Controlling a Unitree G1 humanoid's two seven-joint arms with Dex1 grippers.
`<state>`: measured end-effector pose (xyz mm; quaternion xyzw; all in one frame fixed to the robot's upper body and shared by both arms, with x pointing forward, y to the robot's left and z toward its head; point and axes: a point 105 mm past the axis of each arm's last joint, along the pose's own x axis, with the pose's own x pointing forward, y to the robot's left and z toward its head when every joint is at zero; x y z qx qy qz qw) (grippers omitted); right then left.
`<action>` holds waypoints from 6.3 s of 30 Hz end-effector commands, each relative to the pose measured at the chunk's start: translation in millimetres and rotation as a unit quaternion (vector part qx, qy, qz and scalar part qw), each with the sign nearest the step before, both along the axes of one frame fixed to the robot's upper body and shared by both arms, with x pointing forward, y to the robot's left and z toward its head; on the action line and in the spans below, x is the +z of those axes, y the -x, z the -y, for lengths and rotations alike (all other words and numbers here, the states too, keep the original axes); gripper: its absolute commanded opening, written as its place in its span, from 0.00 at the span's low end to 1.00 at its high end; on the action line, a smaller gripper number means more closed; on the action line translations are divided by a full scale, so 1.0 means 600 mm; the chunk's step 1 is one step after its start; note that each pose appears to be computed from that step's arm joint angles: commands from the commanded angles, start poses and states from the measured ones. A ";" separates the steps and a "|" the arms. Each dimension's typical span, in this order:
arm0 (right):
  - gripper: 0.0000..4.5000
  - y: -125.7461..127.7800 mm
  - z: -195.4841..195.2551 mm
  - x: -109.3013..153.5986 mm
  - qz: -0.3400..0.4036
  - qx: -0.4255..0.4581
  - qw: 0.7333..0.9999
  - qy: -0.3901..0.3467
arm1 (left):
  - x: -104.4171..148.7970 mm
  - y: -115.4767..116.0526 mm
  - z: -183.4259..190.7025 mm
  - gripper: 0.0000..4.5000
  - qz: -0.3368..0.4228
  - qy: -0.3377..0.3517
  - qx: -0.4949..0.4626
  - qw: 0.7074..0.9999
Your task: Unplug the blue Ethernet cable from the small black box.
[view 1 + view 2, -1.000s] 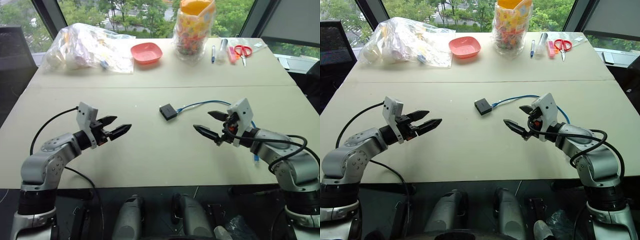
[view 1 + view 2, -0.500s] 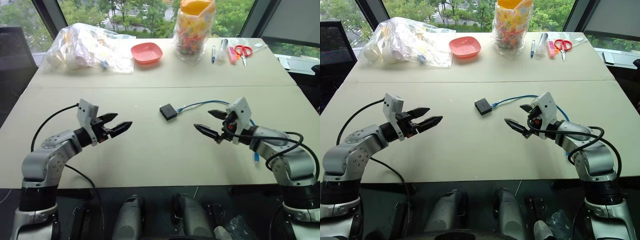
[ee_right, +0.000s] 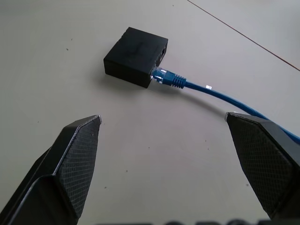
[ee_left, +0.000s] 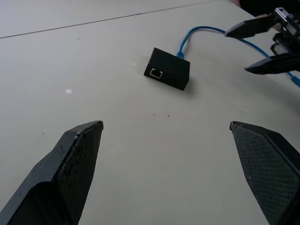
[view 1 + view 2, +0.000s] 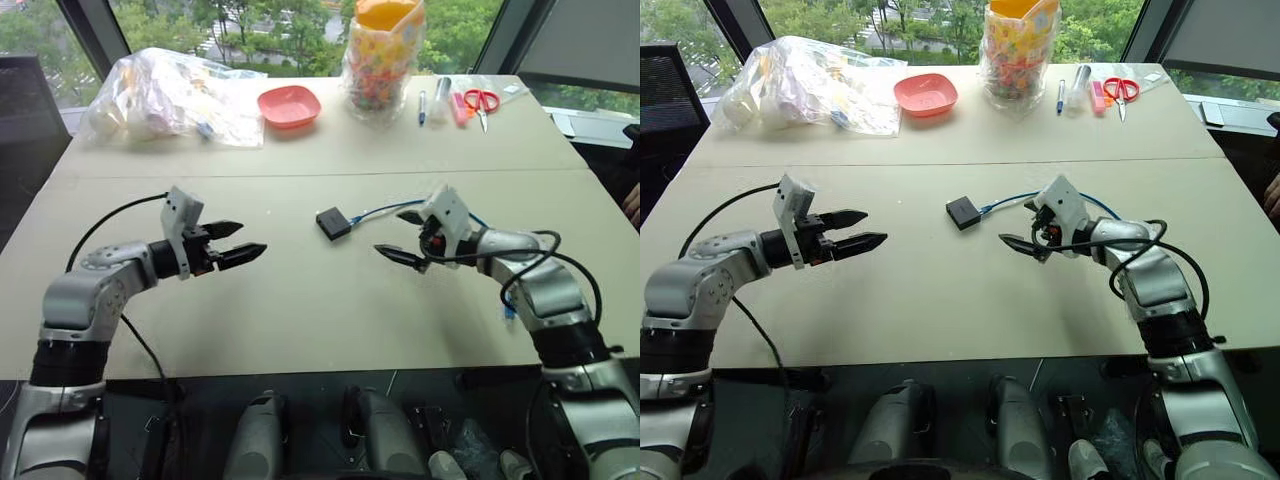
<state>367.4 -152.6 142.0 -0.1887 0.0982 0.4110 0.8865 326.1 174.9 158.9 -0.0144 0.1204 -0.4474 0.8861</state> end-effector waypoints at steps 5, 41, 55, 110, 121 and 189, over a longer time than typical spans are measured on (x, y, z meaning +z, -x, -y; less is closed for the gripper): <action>0.98 -0.095 -0.026 -0.022 0.004 0.025 0.996 0.082 | 0.023 0.010 -0.013 1.00 0.034 0.010 0.019 0.999; 0.02 -0.112 -0.142 0.065 0.378 0.112 0.877 0.277 | 0.058 -0.125 0.040 1.00 0.010 0.141 -0.002 0.990; 0.00 -0.068 -0.153 0.090 0.460 0.100 0.841 0.265 | 0.065 -0.173 0.151 0.89 -0.011 0.163 -0.063 0.985; 0.75 0.072 -0.131 0.123 -0.109 -0.041 0.758 -0.642 | 0.139 -0.076 0.173 0.11 -0.097 0.355 -0.241 0.898; 0.75 0.067 -0.131 0.117 -0.107 -0.050 0.757 -0.643 | 0.138 -0.077 0.177 0.11 -0.102 0.358 -0.239 0.897; 0.93 -0.018 0.011 -0.011 -0.068 -0.252 0.918 -0.300 | 0.027 -0.160 0.220 0.11 0.163 0.088 0.013 0.983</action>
